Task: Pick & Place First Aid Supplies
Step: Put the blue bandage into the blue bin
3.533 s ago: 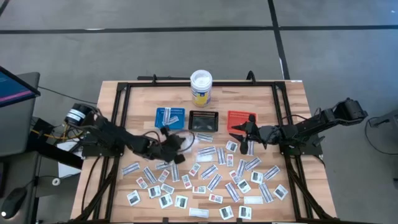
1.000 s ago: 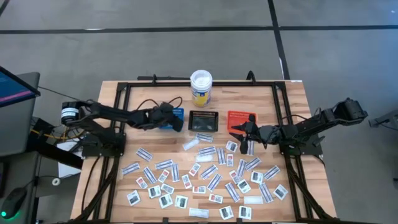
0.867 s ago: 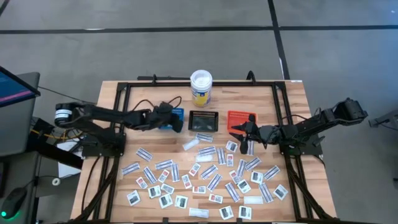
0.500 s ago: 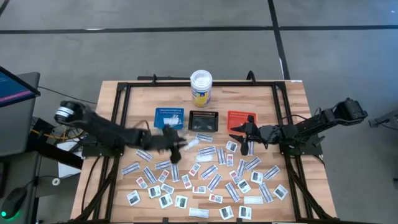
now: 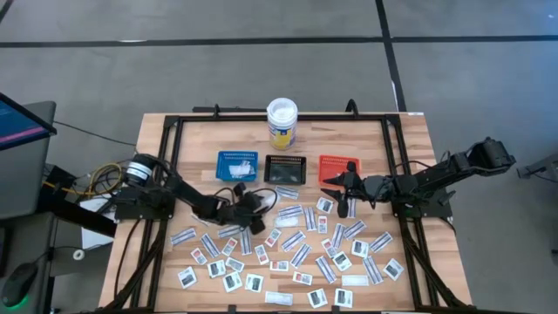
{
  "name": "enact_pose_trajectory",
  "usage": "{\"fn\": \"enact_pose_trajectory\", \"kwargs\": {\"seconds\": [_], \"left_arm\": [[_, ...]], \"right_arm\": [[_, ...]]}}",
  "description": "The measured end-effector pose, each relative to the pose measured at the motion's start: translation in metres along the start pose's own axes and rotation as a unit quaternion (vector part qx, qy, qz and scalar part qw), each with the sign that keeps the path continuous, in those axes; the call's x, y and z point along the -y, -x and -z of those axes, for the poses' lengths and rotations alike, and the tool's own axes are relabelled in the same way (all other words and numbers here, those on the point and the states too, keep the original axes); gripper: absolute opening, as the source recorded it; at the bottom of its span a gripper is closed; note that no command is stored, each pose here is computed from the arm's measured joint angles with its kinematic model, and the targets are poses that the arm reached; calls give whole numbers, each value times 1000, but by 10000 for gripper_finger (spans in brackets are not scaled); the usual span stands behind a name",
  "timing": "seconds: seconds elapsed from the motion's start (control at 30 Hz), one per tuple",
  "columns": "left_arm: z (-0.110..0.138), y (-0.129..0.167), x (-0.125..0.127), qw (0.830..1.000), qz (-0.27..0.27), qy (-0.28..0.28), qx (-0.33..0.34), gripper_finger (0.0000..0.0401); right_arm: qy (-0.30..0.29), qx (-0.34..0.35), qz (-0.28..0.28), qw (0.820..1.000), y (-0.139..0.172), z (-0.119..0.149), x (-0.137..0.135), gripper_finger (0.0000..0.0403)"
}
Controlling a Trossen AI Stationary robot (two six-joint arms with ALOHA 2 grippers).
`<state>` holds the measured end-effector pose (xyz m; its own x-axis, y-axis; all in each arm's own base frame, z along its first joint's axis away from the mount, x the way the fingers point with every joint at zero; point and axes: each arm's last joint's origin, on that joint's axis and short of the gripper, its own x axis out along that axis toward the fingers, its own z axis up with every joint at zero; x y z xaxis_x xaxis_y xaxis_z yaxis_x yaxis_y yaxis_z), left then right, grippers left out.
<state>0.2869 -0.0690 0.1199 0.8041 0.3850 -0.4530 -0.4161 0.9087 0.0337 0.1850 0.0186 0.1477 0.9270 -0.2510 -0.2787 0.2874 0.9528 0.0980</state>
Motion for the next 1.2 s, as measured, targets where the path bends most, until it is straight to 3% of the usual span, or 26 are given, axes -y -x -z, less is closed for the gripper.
{"fn": "enact_pose_trajectory", "kwargs": {"seconds": [0.13,0.33,0.67,0.93,1.2], "left_arm": [[0,-3,-2,1000,7,4,-5,159],[-7,4,-3,999,46,10,-15,89],[-9,5,-3,998,50,26,-14,10],[-13,6,0,998,51,22,-4,5],[-60,34,-1,995,13,-37,90,6]], "right_arm": [[3,-6,1,1000,0,1,0,143],[7,-15,3,1000,0,3,1,143],[8,-17,4,1000,0,3,1,143],[7,-16,4,1000,0,3,1,143],[6,-12,6,1000,0,3,1,143]]}}
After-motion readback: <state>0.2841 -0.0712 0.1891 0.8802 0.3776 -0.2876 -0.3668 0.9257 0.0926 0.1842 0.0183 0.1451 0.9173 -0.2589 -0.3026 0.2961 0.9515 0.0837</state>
